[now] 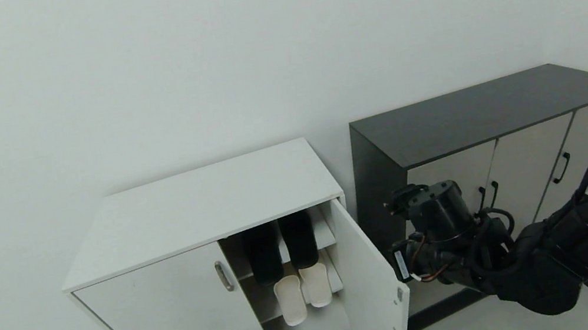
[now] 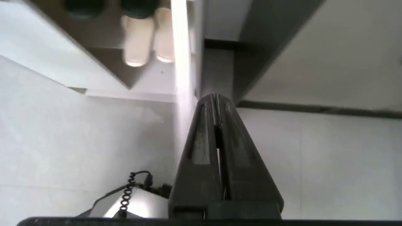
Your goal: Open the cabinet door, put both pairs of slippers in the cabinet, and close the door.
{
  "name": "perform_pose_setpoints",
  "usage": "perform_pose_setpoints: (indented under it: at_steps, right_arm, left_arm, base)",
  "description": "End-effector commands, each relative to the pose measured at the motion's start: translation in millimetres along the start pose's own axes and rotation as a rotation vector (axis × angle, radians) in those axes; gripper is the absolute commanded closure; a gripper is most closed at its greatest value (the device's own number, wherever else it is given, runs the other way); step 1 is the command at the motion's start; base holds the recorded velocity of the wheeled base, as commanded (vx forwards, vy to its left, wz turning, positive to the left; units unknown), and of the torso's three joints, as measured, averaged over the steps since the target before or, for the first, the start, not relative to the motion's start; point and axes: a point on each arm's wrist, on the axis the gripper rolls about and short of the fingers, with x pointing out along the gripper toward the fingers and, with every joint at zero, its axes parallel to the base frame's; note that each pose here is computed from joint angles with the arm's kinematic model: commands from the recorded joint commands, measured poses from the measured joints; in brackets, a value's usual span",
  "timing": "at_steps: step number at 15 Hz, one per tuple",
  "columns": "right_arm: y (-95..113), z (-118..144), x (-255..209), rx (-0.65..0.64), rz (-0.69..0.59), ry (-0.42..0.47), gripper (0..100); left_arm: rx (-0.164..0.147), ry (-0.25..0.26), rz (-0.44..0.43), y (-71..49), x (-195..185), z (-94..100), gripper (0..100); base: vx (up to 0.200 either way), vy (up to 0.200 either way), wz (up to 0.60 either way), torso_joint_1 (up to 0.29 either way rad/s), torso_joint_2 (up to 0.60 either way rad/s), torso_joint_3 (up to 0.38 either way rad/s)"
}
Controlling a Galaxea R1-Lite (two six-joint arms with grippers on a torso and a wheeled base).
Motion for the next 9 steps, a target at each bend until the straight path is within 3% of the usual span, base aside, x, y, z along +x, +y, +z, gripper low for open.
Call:
perform_pose_setpoints:
  at_steps: [1, 9]
  right_arm:
    - [0.7, 4.3, -8.7, 0.003, 0.012, -0.018, 100]
    - [4.1, 5.8, -16.5, -0.007, 0.023, -0.05, 100]
  left_arm:
    - [0.0, 0.0, 0.0, 0.0, 0.0, 0.0, 100]
    - [0.0, 0.0, 0.0, 0.0, 0.0, 0.0, 100]
  base:
    - [0.0, 0.0, 0.0, 0.0, 0.0, 0.0]
    - [0.0, 0.0, 0.0, 0.0, 0.0, 0.0]
